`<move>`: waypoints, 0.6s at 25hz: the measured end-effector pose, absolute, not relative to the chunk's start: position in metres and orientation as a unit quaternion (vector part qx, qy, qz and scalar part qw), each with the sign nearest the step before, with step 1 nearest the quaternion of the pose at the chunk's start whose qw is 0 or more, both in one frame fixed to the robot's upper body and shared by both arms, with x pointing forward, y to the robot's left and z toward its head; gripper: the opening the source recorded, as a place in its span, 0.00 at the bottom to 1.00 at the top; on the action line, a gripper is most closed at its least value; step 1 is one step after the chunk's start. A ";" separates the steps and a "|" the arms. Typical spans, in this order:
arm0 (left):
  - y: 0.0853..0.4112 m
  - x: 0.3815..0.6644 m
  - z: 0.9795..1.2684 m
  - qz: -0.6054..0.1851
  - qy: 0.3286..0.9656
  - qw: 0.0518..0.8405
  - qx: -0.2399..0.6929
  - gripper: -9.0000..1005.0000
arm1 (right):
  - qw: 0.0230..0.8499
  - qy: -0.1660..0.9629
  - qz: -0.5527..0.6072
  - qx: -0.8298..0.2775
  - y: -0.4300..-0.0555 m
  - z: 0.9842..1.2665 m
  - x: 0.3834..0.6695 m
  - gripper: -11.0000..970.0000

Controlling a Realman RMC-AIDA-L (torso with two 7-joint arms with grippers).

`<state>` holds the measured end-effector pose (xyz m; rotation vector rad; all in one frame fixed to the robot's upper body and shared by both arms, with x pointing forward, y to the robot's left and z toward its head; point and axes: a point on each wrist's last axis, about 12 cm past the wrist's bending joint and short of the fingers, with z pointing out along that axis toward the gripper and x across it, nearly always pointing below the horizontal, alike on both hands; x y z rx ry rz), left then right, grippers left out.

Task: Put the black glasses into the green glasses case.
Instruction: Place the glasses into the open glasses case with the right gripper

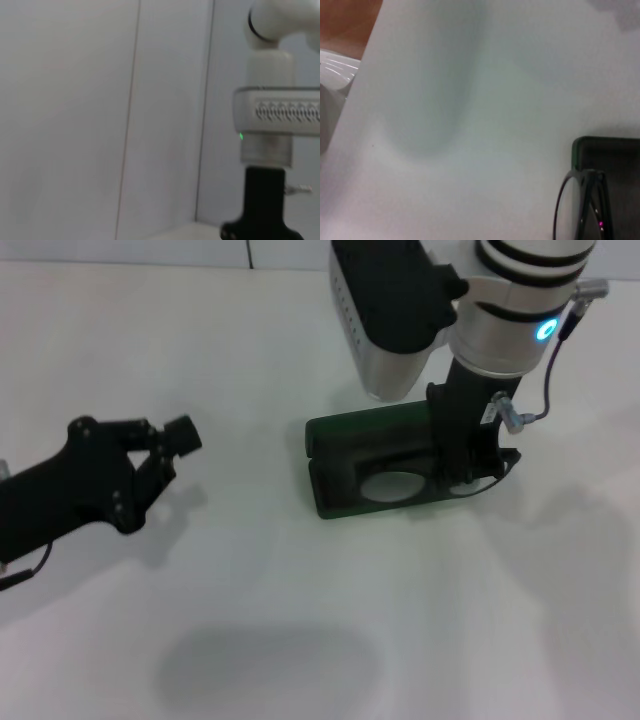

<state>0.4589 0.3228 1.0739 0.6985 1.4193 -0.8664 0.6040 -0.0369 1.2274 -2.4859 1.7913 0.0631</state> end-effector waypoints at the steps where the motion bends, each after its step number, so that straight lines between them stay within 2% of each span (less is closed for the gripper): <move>1: 0.324 0.457 1.072 -0.375 0.620 0.616 0.308 0.06 | 0.042 0.581 0.018 -0.813 -0.035 1.226 0.604 0.07; 9: 0.322 0.444 1.070 -0.410 0.616 0.550 0.388 0.06 | 0.066 0.549 -0.019 -0.833 -0.024 1.213 0.603 0.07; 15: 0.312 0.442 1.065 -0.420 0.612 0.542 0.394 0.06 | 0.073 0.534 -0.038 -0.841 -0.021 1.204 0.603 0.07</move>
